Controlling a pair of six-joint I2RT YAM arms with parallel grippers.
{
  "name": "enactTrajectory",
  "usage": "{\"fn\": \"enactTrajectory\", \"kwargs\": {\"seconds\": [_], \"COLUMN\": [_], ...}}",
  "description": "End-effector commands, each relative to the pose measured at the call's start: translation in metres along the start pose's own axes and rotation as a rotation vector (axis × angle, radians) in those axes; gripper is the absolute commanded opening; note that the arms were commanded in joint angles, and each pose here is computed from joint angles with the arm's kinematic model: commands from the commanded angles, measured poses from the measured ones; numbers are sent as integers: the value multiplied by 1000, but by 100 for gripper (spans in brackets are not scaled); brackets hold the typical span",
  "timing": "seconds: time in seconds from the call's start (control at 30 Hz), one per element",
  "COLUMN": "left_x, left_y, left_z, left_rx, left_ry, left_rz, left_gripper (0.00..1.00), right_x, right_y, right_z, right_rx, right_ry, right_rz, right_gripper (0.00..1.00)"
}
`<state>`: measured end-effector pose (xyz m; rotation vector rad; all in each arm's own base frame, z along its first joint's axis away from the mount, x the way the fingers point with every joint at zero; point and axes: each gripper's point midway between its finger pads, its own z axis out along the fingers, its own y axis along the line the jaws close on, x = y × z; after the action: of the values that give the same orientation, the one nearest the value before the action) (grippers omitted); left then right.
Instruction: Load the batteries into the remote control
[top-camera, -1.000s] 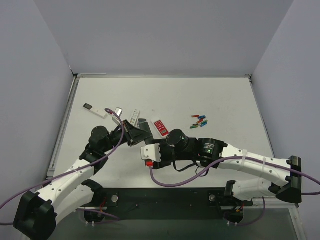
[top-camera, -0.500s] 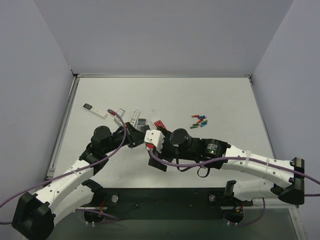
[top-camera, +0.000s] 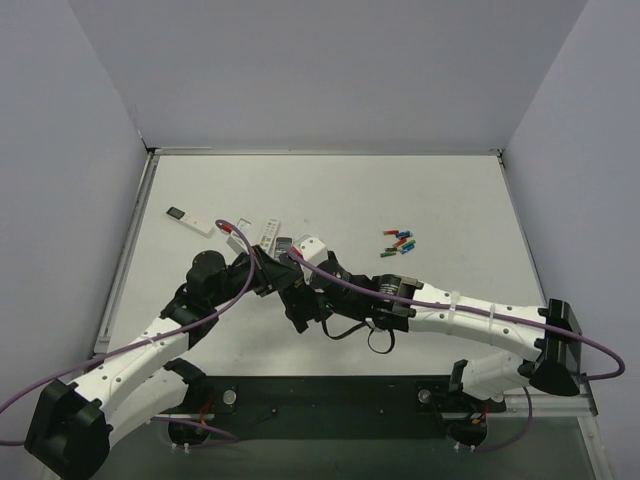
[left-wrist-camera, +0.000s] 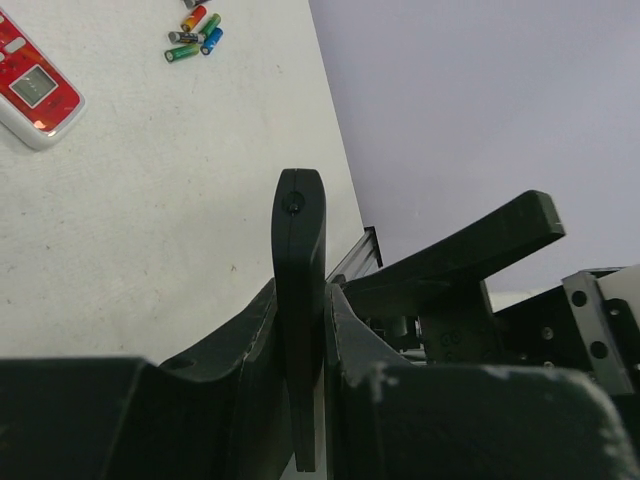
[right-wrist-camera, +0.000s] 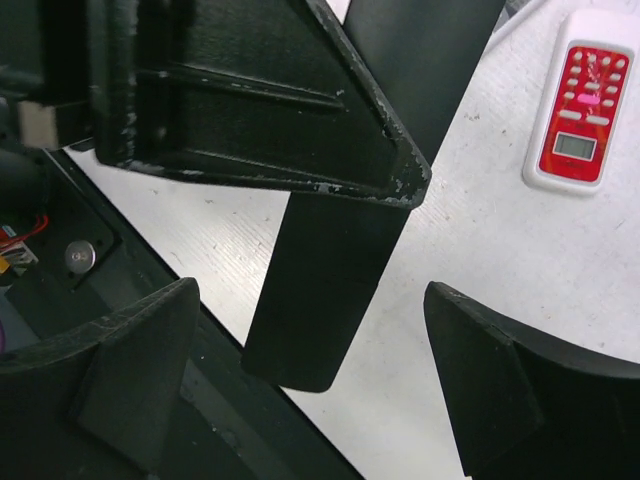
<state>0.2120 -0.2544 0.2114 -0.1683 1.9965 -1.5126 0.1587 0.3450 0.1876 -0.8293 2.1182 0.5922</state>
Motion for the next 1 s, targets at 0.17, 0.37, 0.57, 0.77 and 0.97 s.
{"fn": "enactTrajectory", "kwargs": {"seconds": [0.17, 0.37, 0.57, 0.77, 0.97], "left_x": [-18, -20, -23, -44, -80], "left_y": [-22, -18, -16, -15, -16], "left_z": [-3, -2, -6, -24, -63], "left_rx": [36, 21, -16, -142, -313], "left_ry": [-73, -76, -87, -153, -301], "left_rz": [59, 81, 139, 296, 500], "left_gripper": [0, 6, 41, 81, 86], "right_x": [-18, -15, -4, 18, 49], "right_y": [-4, -5, -19, -67, -142], "right_z": [17, 22, 20, 11, -14], "right_rx": [86, 87, 109, 209, 396], "right_ry": [-40, -28, -8, 34, 63], "right_rz": [115, 99, 123, 196, 345], "right_gripper": [74, 31, 0, 0, 0]}}
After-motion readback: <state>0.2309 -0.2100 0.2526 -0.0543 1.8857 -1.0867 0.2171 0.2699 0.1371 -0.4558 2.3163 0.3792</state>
